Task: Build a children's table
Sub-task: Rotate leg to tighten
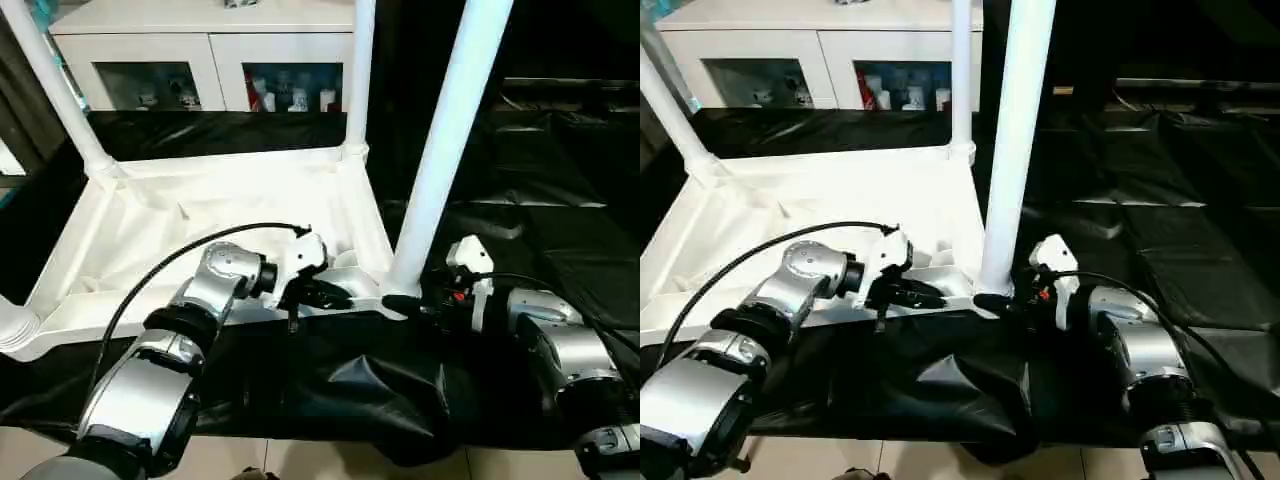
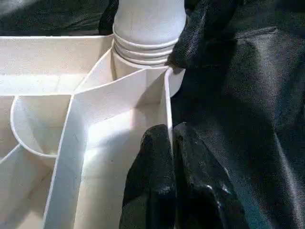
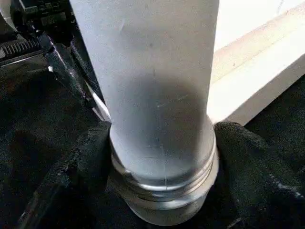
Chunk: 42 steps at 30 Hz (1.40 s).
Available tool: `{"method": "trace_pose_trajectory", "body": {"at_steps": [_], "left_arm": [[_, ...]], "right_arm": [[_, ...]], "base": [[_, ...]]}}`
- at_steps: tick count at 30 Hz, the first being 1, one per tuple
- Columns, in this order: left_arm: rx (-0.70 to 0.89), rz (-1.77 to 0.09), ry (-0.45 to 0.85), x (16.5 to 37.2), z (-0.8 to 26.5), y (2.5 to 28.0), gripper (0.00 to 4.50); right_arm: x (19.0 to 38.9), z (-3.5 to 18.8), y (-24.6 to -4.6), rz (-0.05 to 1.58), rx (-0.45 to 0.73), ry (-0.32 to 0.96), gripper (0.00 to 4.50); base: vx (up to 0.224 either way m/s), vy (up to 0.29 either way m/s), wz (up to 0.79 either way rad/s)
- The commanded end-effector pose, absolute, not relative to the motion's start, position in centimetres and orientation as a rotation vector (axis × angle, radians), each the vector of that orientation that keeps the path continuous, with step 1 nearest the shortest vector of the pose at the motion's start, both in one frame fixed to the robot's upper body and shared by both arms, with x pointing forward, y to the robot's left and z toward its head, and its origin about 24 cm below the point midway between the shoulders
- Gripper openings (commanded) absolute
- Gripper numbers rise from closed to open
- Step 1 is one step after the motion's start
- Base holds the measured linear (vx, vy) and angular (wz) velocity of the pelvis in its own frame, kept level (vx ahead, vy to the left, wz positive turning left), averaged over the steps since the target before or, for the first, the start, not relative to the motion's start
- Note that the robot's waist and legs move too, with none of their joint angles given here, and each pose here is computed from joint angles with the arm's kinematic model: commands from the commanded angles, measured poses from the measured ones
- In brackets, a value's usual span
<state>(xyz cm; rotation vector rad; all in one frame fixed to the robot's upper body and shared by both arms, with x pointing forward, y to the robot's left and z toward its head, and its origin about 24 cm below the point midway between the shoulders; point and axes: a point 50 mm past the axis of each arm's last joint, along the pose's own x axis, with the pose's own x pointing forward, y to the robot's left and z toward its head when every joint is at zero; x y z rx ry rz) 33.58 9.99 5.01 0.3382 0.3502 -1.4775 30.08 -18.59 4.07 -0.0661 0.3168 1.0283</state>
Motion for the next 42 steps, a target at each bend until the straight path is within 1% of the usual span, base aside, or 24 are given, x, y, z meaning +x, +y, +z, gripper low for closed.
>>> {"method": "trace_pose_trajectory", "body": {"at_steps": [1,4,5,7,8,9,11,14,15,16,18,20,21,25,26,27,29,31,32,34,36,42], "left_arm": [[0.334,-1.498,0.321,33.4,5.2,9.7,0.0],[0.368,-1.418,0.325,33.9,5.0,9.3,0.0],[0.369,-1.357,0.318,34.2,4.9,8.7,0.0],[0.362,-1.282,0.306,34.6,4.9,7.4,0.0],[0.363,-1.26,0.302,34.6,4.8,6.7,0.0],[0.363,-1.252,0.301,34.6,4.8,6.5,0.0],[0.373,-1.223,0.296,34.6,4.7,4.7,0.0],[0.361,-1.189,0.289,34.5,4.7,3.0,0.0],[0.359,-1.185,0.285,34.4,4.8,2.6,0.0],[0.359,-1.181,0.279,34.4,4.8,2.0,0.0],[0.362,-1.182,0.268,34.3,4.9,1.5,0.0],[0.36,-1.188,0.264,34.2,4.9,1.4,0.0],[0.358,-1.192,0.264,34.2,4.9,1.4,0.0],[0.358,-1.221,0.266,34.2,4.8,2.4,0.0],[0.354,-1.244,0.268,34.2,4.8,2.8,0.0],[0.354,-1.253,0.27,34.1,4.8,2.9,0.0],[0.352,-1.295,0.273,34.0,4.8,3.7,0.0],[0.35,-1.313,0.279,34.0,4.8,4.1,0.0],[0.349,-1.352,0.279,33.9,4.8,4.7,0.0],[0.349,-1.382,0.285,33.8,4.8,5.3,0.0],[0.365,-1.434,0.292,33.6,4.8,6.2,0.0],[0.357,-1.502,0.312,33.4,4.9,7.7,0.0]], "right_arm": [[29.8,3.8,-17.9,1.052,-0.049,0.323,3.09],[30.3,3.0,-17.8,0.926,-0.076,0.331,3.06],[31.0,2.4,-17.9,0.805,-0.09,0.323,3.03],[31.7,1.8,-17.6,0.634,-0.054,0.309,2.99],[32.0,1.5,-17.2,0.571,-0.023,0.307,2.98],[32.0,1.4,-17.1,0.547,-0.012,0.307,2.97],[32.2,0.9,-15.7,0.454,0.045,0.317,2.95],[32.6,0.6,-14.0,0.386,0.076,0.322,2.95],[32.7,0.6,-13.3,0.386,0.073,0.322,2.95],[32.8,0.8,-12.3,0.404,0.052,0.307,2.95],[32.8,1.1,-11.0,0.45,0.015,0.271,2.95],[32.7,1.4,-10.4,0.488,-0.007,0.249,2.95],[32.6,1.4,-10.2,0.506,-0.016,0.242,3.37],[32.7,2.2,-11.3,0.556,-0.041,0.192,3.52],[32.6,2.4,-11.8,0.592,-0.048,0.187,3.78],[32.6,2.5,-12.0,0.607,-0.05,0.187,3.84],[32.3,2.7,-13.1,0.681,-0.079,0.189,3.84],[32.0,2.8,-13.7,0.721,-0.093,0.192,3.84],[31.6,3.1,-14.7,0.788,-0.109,0.195,3.84],[31.4,3.5,-15.4,0.826,-0.109,0.195,3.84],[31.1,4.0,-16.5,0.887,-0.118,0.201,3.84],[30.6,4.8,-18.0,0.982,-0.138,0.231,3.84]], "base": [[0.0,0.0,0.0],[0.0,0.0,0.0],[0.0,0.0,0.0],[0.0,0.0,0.0],[0.0,0.0,0.0],[0.0,0.0,0.0],[0.0,0.0,0.0],[0.0,0.0,0.0],[0.0,0.0,0.0],[0.0,0.0,0.0],[0.0,0.0,0.0],[0.0,0.0,0.0],[0.0,0.0,0.0],[0.0,0.0,0.0],[0.0,0.0,0.0],[0.0,0.0,0.0],[0.0,0.0,0.0],[0.0,0.0,0.0],[0.0,0.0,0.0],[0.0,0.0,0.0],[0.0,0.0,0.0],[0.0,0.0,0.0]]}}
